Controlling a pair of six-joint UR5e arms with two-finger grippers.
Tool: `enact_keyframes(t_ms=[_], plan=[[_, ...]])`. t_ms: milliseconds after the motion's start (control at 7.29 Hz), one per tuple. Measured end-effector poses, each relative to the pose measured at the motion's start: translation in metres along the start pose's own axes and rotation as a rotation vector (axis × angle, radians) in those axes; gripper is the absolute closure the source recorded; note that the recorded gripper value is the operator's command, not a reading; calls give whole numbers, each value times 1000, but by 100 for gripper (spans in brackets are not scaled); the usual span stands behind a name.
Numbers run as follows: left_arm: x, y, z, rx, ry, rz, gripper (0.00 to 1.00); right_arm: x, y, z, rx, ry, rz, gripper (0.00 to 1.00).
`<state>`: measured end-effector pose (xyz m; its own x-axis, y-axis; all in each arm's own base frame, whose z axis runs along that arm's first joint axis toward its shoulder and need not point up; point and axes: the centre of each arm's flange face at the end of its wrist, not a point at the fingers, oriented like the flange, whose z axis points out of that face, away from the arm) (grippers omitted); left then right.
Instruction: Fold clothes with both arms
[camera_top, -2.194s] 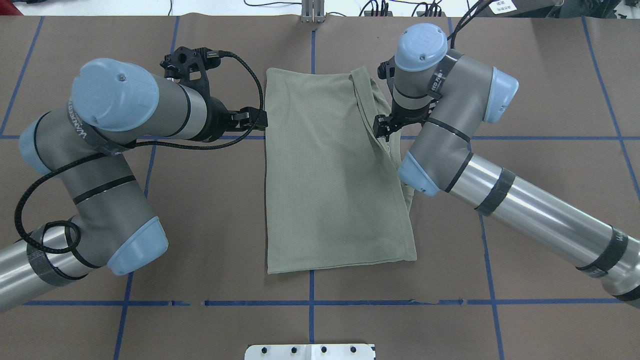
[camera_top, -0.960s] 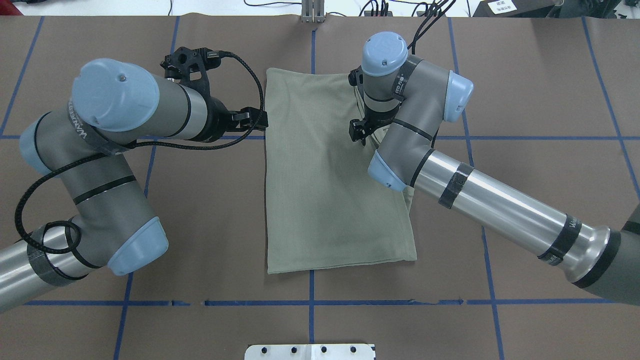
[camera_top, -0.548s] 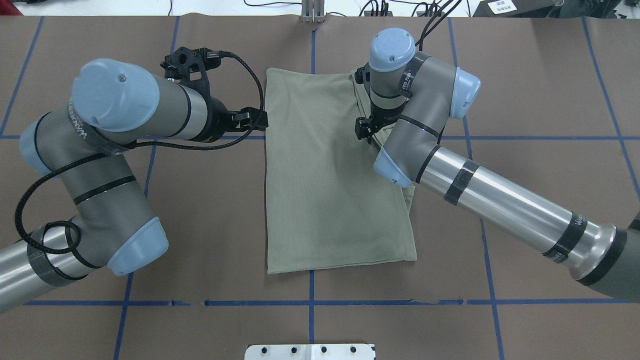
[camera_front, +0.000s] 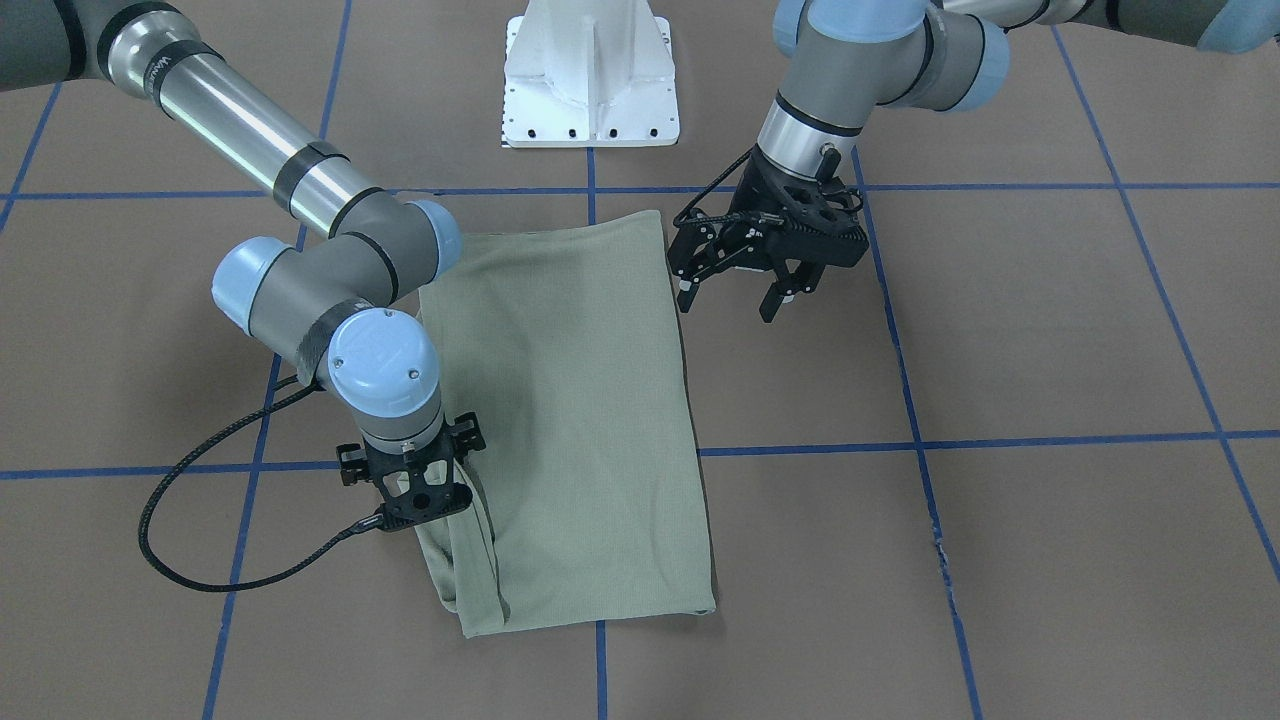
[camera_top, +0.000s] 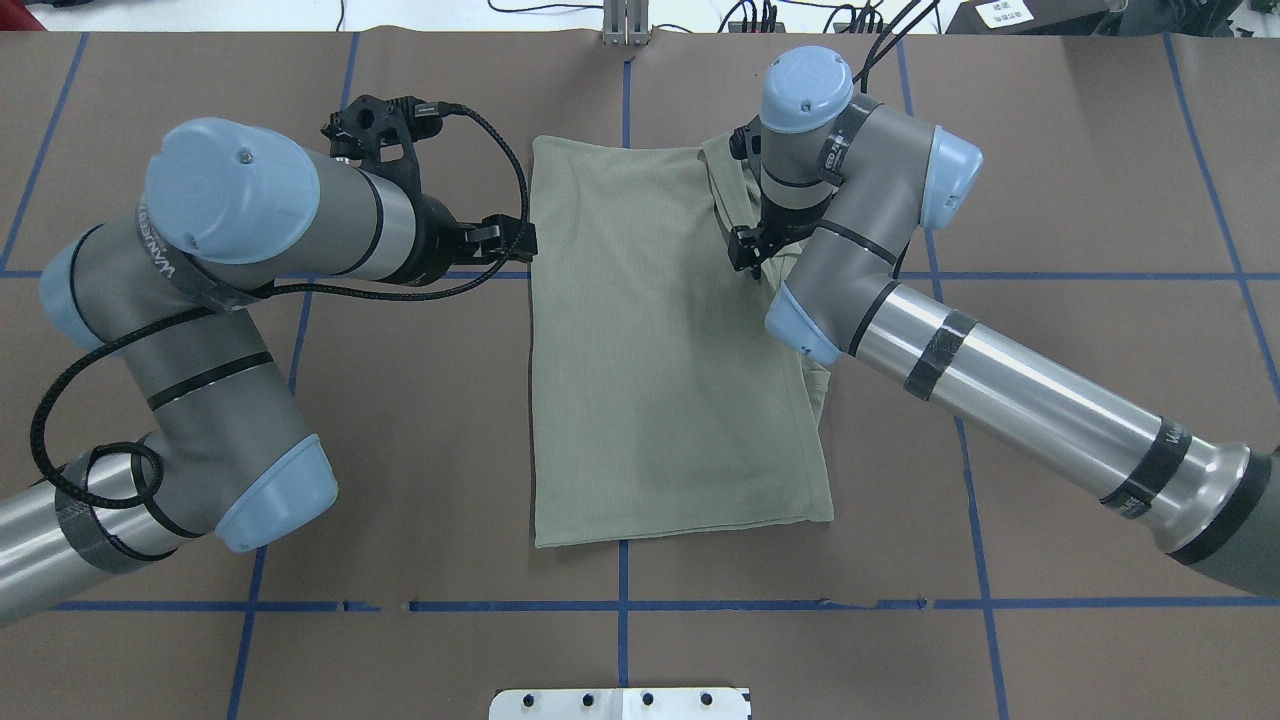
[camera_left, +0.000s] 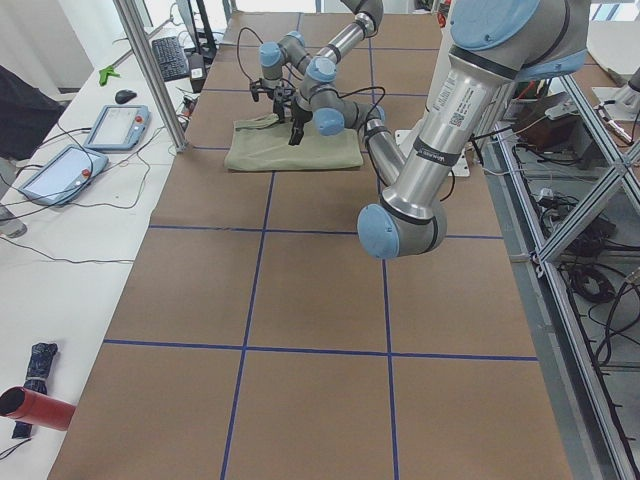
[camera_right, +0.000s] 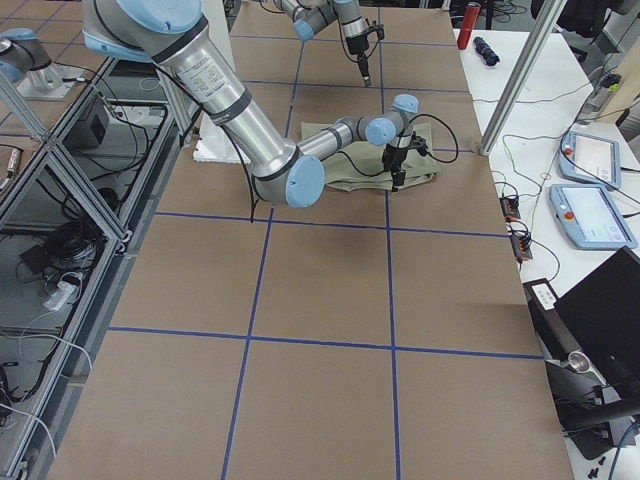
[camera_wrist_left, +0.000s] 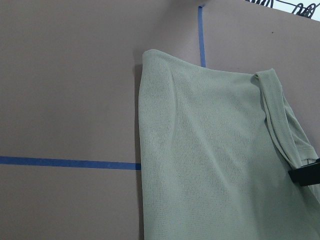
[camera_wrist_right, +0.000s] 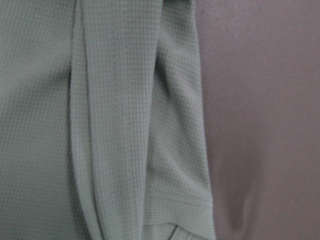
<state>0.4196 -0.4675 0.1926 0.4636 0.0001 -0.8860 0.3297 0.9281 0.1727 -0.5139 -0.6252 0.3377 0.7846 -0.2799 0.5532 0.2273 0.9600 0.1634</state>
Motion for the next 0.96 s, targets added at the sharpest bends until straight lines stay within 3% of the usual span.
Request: enact_keyframes(t_ms=[686, 960], plan=[[-1, 0, 1, -1, -2, -3, 1, 38, -3, 9, 0, 27, 25, 0], [-1, 0, 1, -2, -2, -1, 1, 29, -13, -11, 28, 11, 27, 0]])
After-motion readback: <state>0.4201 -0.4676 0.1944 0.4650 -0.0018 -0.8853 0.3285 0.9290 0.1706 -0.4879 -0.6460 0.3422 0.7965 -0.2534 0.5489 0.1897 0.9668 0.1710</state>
